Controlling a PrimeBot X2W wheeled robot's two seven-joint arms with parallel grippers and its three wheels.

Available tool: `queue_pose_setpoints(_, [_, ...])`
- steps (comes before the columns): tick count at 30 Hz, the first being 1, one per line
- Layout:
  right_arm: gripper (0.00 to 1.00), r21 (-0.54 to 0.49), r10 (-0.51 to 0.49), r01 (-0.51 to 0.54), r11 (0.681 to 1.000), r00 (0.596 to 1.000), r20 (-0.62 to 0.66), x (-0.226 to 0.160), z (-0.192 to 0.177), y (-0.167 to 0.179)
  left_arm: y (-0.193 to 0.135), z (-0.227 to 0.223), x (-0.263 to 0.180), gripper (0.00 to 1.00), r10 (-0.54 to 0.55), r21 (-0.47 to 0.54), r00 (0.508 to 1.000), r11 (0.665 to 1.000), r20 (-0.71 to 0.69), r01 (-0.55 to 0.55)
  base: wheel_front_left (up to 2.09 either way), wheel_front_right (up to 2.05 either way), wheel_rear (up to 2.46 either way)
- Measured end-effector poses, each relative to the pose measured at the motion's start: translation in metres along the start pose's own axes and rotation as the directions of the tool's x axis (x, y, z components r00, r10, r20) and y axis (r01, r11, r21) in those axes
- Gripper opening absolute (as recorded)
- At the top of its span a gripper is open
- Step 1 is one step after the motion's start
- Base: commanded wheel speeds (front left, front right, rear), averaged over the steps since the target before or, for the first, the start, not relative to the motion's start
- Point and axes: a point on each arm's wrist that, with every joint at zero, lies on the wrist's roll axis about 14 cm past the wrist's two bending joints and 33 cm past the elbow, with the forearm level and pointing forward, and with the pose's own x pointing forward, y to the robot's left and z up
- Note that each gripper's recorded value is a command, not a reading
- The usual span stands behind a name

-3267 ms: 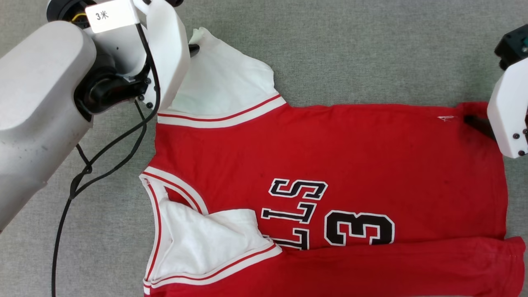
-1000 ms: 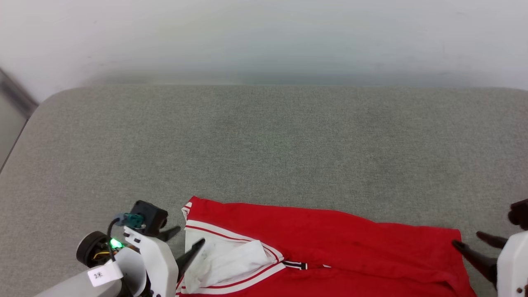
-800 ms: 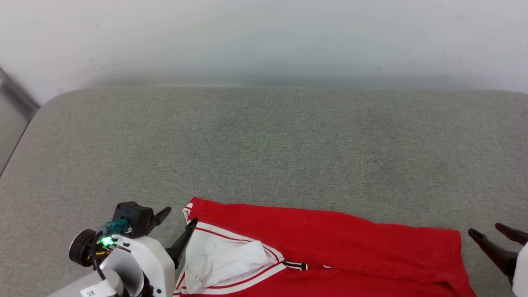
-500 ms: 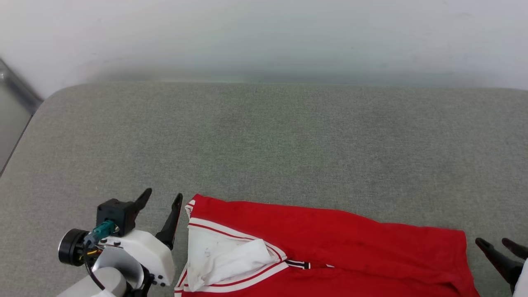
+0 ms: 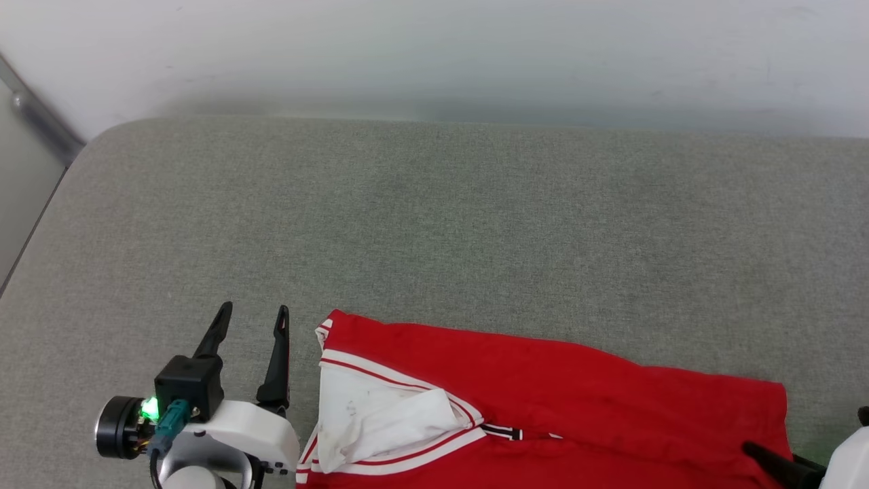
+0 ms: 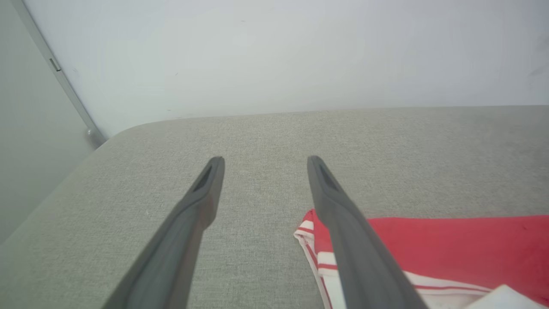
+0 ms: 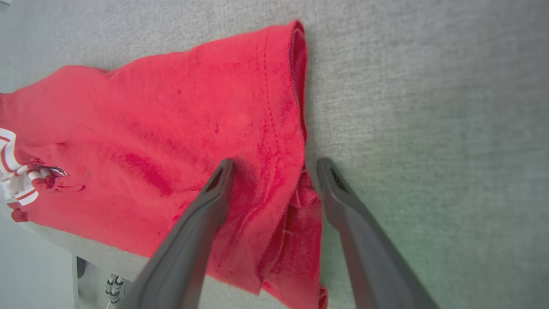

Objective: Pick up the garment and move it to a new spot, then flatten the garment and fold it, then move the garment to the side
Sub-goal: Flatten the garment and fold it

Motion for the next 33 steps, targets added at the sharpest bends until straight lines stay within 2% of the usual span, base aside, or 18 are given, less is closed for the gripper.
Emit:
queue_pose_setpoints(8, [1.0, 0.039, 0.084, -0.08, 0.996, 0.992, -0.096, 0.011, -0.023, 0.025, -0.002, -0.007, -0.006, 1.0, 0.035, 0.002, 0.999, 0.999, 0.015, -0.035, 0.0, 0.0, 0.0])
queue_pose_setpoints(9, [0.91, 0.037, 0.095, -0.092, 0.995, 0.991, -0.096, 0.013, -0.023, 0.029, -0.003, -0.007, -0.007, 1.0, 0.043, -0.002, 0.999, 0.999, 0.021, -0.043, 0.0, 0.0, 0.0])
queue_pose_setpoints(10, [0.26, 0.034, 0.097, -0.095, 0.995, 0.991, -0.092, 0.014, -0.022, 0.03, -0.004, -0.007, -0.007, 1.0, 0.044, -0.005, 0.999, 0.999, 0.024, -0.044, 0.0, 0.0, 0.0])
queue_pose_setpoints(11, [0.0, 0.034, 0.097, -0.095, 0.995, 0.991, -0.092, 0.014, -0.022, 0.03, -0.004, -0.007, -0.007, 1.0, 0.044, -0.005, 0.999, 0.999, 0.024, -0.044, 0.0, 0.0, 0.0])
queue_pose_setpoints(22, [0.0, 0.009, 0.092, -0.092, 0.996, 0.996, -0.009, 0.008, -0.001, 0.027, -0.005, -0.004, -0.014, 1.0, 0.06, -0.006, 0.997, 0.998, 0.056, -0.06, 0.0, 0.0, 0.0])
queue_pose_setpoints(26, [0.0, -0.006, 0.029, -0.028, 1.0, 0.997, 0.069, -0.01, 0.024, 0.002, -0.004, -0.003, -0.021, 1.0, 0.066, -0.004, 0.996, 0.998, 0.065, -0.066, 0.0, 0.0, 0.0])
queue_pose_setpoints(32, [0.0, -0.018, -0.023, 0.025, 1.0, 0.993, 0.112, -0.031, 0.04, -0.019, -0.006, 0.0, -0.028, 1.0, 0.064, 0.003, 0.995, 0.998, 0.078, -0.065, 0.0, 0.0, 0.0])
queue_pose_setpoints(33, [0.0, -0.055, -0.034, 0.04, 0.998, 0.994, 0.103, -0.038, 0.041, -0.021, -0.006, 0.0, -0.03, 1.0, 0.063, 0.005, 0.995, 0.998, 0.081, -0.063, 0.0, 0.0, 0.0])
